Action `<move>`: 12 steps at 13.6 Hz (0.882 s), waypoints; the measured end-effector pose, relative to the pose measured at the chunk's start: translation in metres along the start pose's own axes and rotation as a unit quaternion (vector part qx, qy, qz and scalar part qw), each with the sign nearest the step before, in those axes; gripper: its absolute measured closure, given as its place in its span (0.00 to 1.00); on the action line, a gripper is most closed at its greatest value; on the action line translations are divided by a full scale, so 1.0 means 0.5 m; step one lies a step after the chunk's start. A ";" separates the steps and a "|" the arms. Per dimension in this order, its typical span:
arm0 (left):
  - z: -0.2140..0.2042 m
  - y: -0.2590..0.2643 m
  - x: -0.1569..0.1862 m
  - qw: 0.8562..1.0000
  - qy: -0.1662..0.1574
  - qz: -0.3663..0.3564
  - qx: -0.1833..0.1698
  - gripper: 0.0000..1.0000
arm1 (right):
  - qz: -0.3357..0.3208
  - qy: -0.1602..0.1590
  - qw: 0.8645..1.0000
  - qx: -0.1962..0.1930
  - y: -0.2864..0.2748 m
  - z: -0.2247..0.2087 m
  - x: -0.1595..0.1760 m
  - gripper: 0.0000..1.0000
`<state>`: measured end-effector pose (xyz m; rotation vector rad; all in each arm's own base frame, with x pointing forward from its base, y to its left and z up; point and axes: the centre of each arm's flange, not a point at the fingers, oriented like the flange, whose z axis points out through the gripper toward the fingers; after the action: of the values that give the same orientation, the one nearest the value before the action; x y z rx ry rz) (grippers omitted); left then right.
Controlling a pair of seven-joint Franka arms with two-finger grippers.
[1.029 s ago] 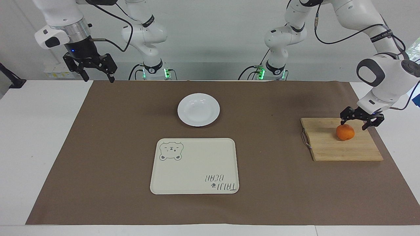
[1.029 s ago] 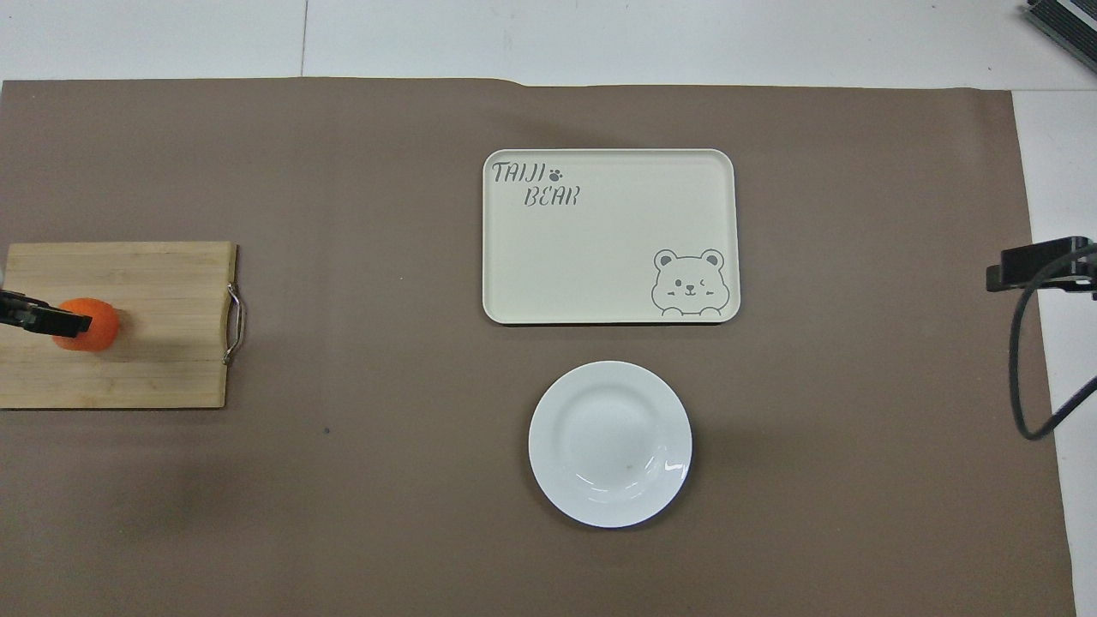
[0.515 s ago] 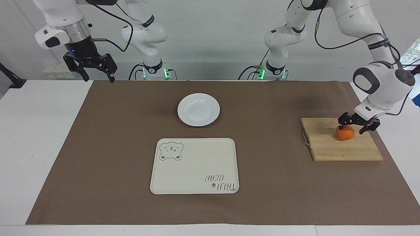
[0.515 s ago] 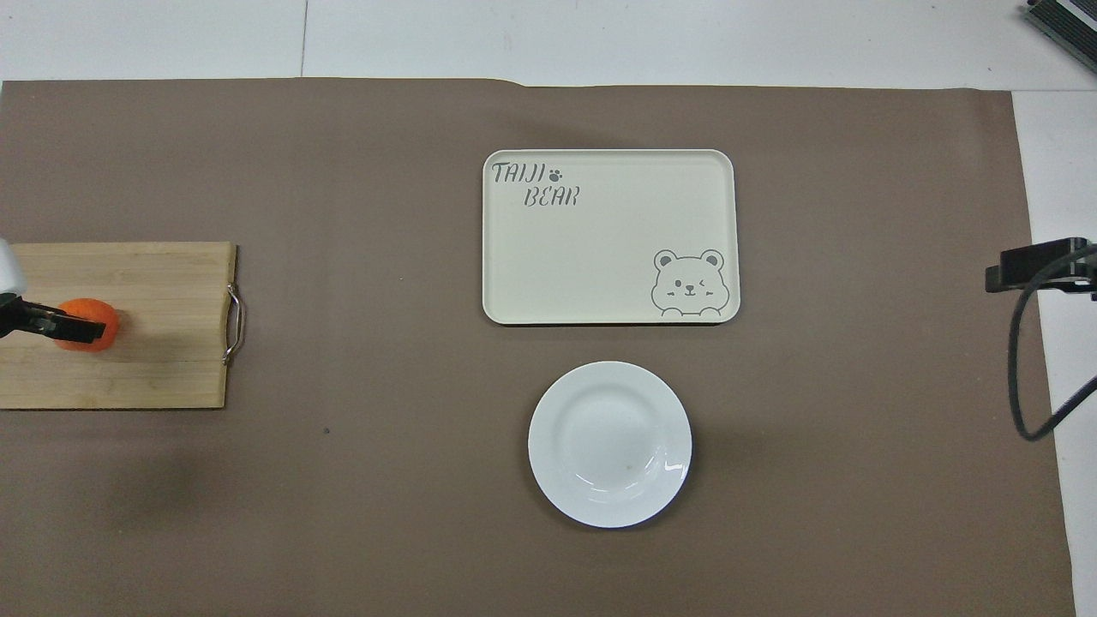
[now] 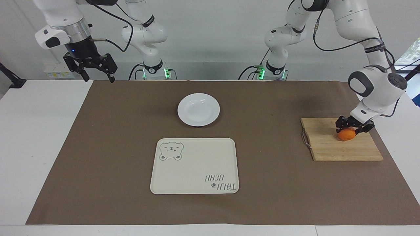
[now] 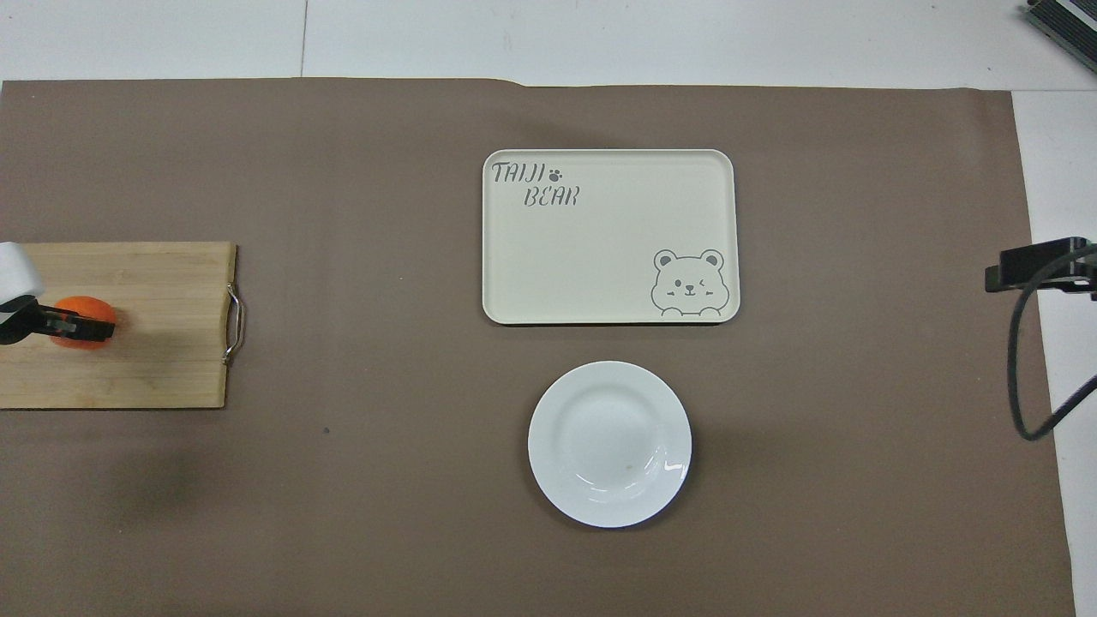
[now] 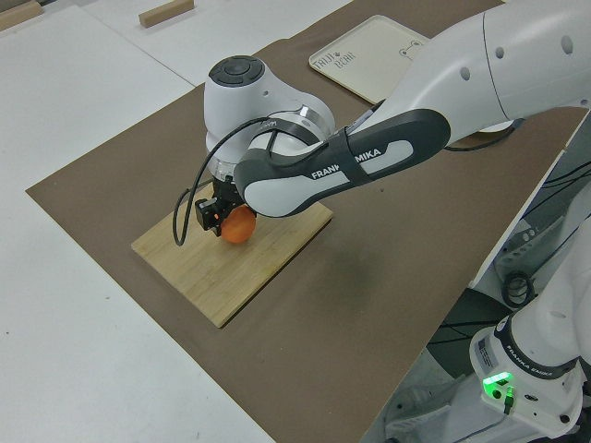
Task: Place orange and plate with both arms
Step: 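Lift the orange with the left gripper and carry it over the plate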
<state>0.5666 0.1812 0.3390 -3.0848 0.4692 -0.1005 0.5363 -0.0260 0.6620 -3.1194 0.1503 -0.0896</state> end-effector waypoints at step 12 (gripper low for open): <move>-0.093 0.475 0.215 0.993 0.064 0.098 -0.001 0.22 | 0.000 -0.002 1.000 0.000 0.000 0.003 0.000 0.00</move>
<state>0.5957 -0.0779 0.3848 -3.0254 0.7741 -0.2938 0.5363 -0.0262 0.6605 -3.1195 0.1509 -0.0847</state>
